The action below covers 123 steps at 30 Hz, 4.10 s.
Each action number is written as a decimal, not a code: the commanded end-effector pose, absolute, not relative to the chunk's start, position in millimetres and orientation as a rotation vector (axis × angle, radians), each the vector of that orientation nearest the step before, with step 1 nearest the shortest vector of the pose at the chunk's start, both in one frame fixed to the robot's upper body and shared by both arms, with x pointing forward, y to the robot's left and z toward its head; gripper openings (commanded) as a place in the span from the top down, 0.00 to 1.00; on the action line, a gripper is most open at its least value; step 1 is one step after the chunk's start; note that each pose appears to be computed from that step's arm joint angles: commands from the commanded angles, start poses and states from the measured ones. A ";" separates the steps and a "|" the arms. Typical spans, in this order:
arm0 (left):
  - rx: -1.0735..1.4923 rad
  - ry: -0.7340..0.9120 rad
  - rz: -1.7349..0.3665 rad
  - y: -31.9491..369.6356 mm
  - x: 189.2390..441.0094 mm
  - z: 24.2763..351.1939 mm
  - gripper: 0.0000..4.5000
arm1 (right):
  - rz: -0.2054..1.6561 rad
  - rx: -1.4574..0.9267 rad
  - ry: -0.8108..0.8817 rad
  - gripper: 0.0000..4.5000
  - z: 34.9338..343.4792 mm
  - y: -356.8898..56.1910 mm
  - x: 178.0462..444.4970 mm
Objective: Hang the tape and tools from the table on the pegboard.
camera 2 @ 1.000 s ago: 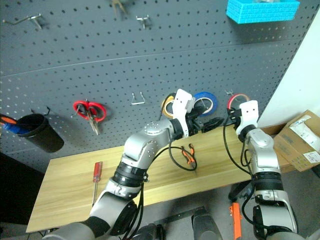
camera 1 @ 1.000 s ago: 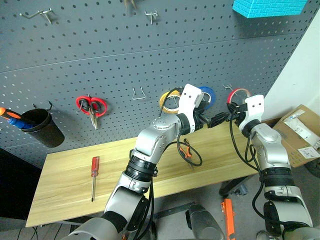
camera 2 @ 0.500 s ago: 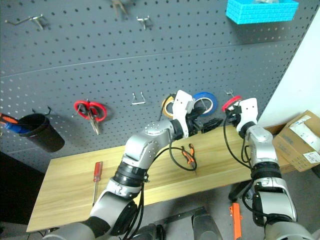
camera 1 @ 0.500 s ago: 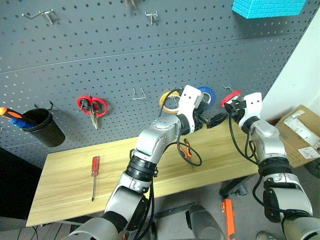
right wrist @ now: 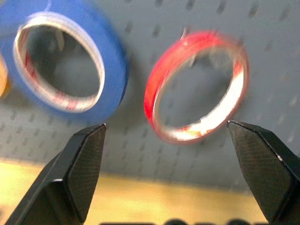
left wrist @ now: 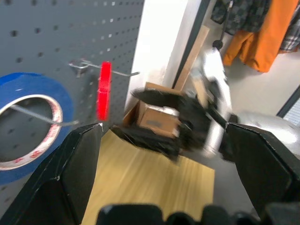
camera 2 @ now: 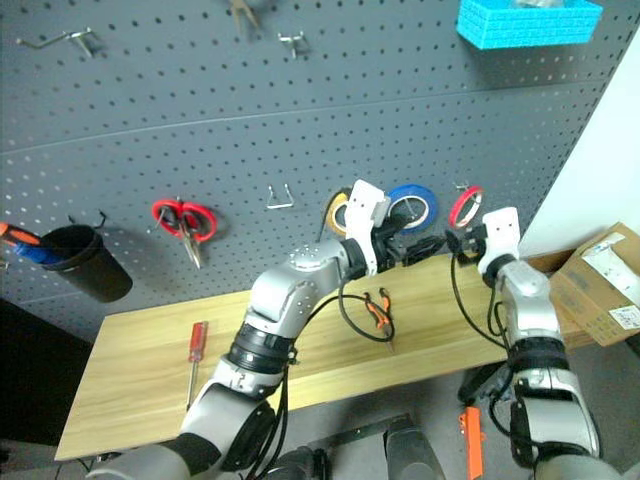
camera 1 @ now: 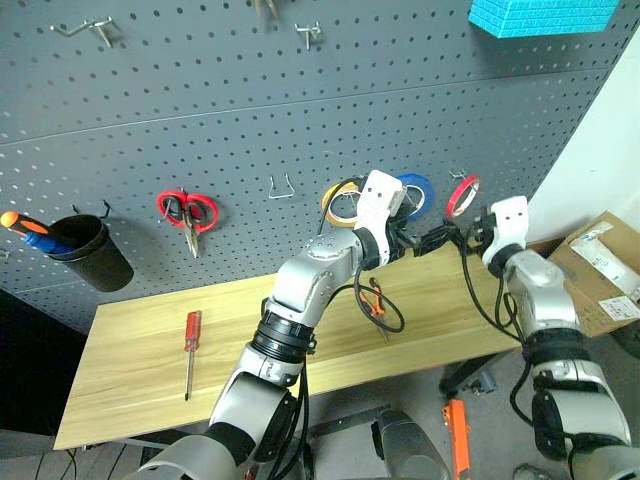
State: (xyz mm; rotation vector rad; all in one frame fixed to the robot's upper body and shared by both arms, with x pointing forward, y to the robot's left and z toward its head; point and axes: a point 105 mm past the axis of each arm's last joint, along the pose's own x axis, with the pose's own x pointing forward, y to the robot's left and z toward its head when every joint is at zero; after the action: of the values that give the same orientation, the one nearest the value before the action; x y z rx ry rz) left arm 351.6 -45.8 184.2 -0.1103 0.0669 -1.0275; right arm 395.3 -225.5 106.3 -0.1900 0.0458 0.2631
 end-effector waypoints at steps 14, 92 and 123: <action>-0.106 0.219 -0.906 5.9 313.4 125.9 0.00 | 0.251 -0.206 0.371 0.01 70.4 -207.0 322.1; -0.194 0.353 -0.626 46.1 280.4 79.7 0.00 | 0.275 -0.142 0.867 0.51 29.7 -128.9 367.2; -0.190 0.138 -0.712 52.3 282.6 155.9 0.00 | 0.546 -0.073 0.185 0.51 134.1 -114.0 341.5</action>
State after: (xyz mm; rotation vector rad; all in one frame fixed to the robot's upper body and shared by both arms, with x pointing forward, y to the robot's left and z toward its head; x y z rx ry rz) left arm 287.9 53.3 138.0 -0.1845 0.2041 -0.6828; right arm 340.2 -122.3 100.7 -0.0841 0.3256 0.5180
